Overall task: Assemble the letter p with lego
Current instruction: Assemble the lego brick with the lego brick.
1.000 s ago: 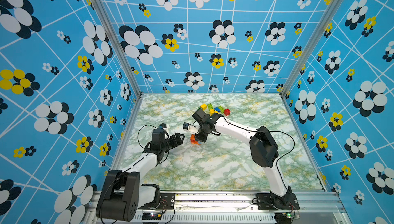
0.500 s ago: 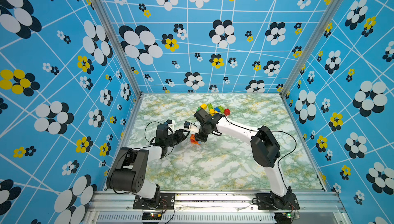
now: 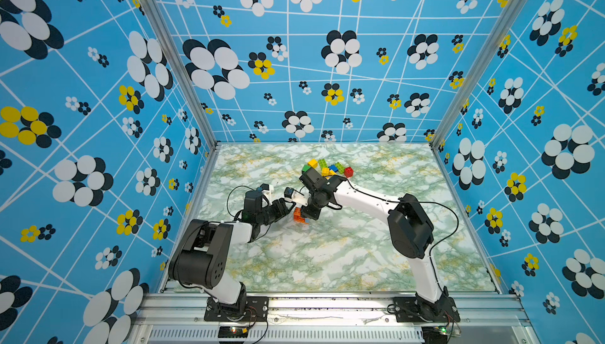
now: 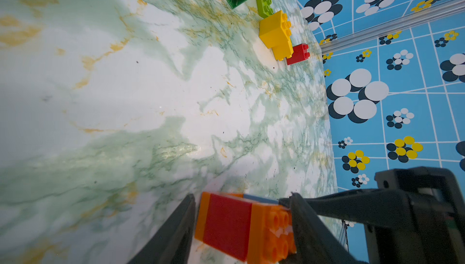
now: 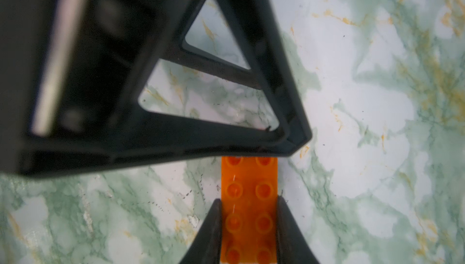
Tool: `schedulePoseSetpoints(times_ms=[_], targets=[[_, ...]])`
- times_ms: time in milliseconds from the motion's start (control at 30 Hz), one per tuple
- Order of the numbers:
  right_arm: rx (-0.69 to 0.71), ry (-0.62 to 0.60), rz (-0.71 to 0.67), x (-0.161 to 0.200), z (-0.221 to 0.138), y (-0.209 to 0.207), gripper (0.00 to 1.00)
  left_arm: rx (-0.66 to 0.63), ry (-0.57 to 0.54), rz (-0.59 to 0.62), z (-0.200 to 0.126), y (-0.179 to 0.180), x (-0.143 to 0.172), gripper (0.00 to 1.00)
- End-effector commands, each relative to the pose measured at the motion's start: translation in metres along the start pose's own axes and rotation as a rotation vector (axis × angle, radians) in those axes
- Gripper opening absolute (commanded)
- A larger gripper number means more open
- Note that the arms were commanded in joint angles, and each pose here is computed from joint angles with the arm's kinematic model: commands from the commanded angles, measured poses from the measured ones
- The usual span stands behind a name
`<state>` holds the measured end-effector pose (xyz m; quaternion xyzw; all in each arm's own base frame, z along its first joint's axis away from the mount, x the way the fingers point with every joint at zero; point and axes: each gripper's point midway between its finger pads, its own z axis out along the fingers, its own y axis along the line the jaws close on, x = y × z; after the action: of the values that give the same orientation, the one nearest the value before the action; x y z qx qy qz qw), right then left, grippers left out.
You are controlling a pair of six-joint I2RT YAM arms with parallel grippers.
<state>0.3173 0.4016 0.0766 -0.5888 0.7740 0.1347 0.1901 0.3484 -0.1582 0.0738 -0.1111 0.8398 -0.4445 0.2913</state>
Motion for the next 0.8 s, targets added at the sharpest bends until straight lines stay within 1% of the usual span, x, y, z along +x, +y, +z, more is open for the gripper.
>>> schedulePoseSetpoints(times_ms=[0, 233, 333, 467, 767], targets=[[-0.028, 0.057, 0.046, 0.015, -0.001, 0.008, 0.17, 0.024, 0.005, 0.024, 0.001, -0.006, 0.0, 0.62], [-0.033, 0.083, 0.089, 0.022, 0.007, 0.008, 0.18, 0.025, 0.017, 0.02, 0.003, -0.002, 0.007, 0.56], [-0.028, 0.091, 0.105, 0.028, 0.011, 0.009, 0.18, 0.024, 0.015, 0.016, 0.003, -0.001, 0.009, 0.55], [-0.014, 0.093, 0.113, 0.033, 0.011, 0.009, 0.19, 0.025, 0.022, 0.015, 0.004, 0.001, 0.012, 0.55], [0.029, 0.077, 0.085, 0.025, 0.004, 0.004, 0.25, 0.021, 0.021, 0.019, 0.005, 0.001, 0.012, 0.58]])
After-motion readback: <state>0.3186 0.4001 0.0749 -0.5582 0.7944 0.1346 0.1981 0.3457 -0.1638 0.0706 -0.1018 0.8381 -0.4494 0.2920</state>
